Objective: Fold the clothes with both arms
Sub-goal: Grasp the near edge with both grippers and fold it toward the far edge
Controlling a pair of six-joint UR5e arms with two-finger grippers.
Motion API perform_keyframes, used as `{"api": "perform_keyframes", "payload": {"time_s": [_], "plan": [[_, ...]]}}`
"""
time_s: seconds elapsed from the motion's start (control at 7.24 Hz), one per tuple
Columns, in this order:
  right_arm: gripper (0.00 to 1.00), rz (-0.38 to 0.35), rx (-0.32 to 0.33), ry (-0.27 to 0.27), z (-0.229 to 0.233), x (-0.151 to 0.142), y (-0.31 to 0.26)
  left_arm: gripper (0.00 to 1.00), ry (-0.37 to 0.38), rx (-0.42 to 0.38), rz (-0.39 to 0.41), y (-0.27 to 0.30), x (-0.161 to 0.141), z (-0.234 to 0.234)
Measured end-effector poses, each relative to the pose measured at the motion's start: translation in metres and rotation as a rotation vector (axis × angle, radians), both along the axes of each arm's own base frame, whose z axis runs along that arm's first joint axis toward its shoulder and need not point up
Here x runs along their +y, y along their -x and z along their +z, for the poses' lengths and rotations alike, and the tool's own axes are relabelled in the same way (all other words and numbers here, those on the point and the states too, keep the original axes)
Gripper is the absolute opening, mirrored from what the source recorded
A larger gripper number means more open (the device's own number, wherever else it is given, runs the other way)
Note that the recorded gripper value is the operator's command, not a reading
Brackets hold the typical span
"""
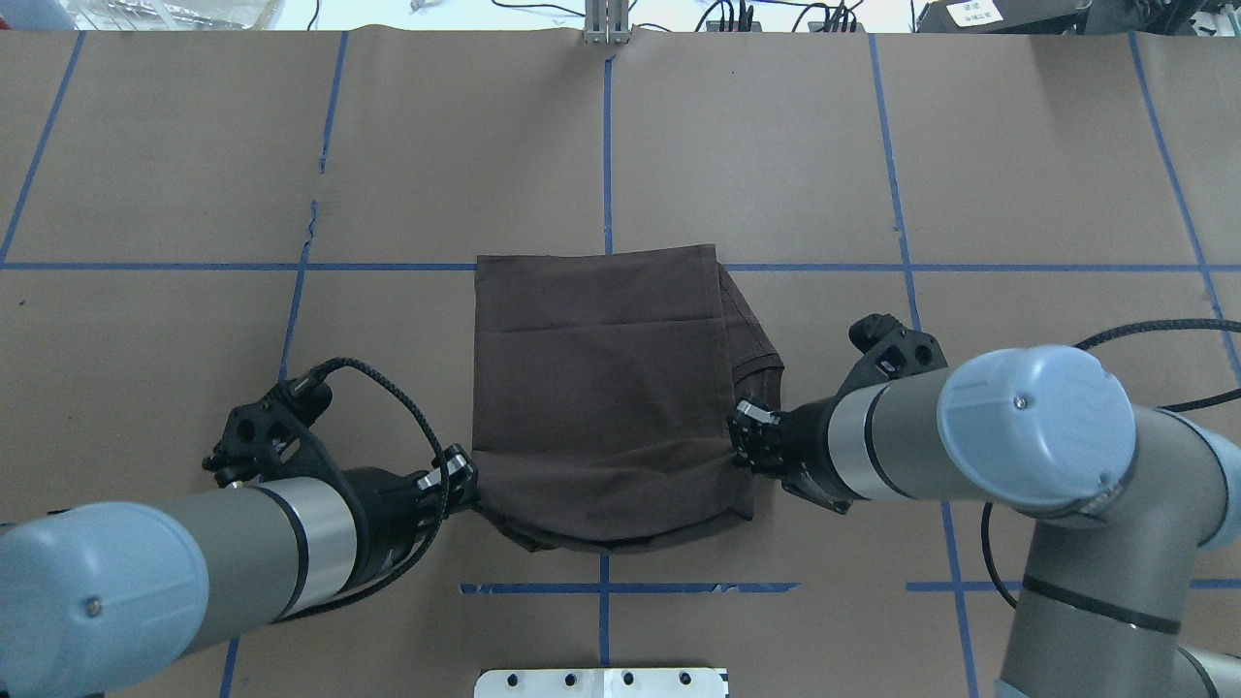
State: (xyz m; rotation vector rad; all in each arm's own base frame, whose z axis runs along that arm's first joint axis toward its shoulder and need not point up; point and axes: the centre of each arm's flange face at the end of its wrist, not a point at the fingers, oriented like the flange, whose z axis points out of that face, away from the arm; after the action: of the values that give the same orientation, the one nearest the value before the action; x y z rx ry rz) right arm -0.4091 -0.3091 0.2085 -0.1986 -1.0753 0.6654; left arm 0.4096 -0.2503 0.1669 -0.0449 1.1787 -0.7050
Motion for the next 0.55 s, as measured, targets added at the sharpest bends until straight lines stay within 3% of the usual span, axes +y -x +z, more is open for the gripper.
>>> {"api": "perform_keyframes", "payload": {"time_s": [0.28,0.55], "plan": [[0.00,0.075,0.001,0.028,-0.015,-0.075,0.007,0.00,-0.084,-0.065,-0.064,-0.003,-0.064,-0.003],[0.00,0.089,0.064,0.012,-0.008,-0.133,0.030,0.00,-0.149,-0.149,-0.094,-0.023,-0.120,0.018]]}}
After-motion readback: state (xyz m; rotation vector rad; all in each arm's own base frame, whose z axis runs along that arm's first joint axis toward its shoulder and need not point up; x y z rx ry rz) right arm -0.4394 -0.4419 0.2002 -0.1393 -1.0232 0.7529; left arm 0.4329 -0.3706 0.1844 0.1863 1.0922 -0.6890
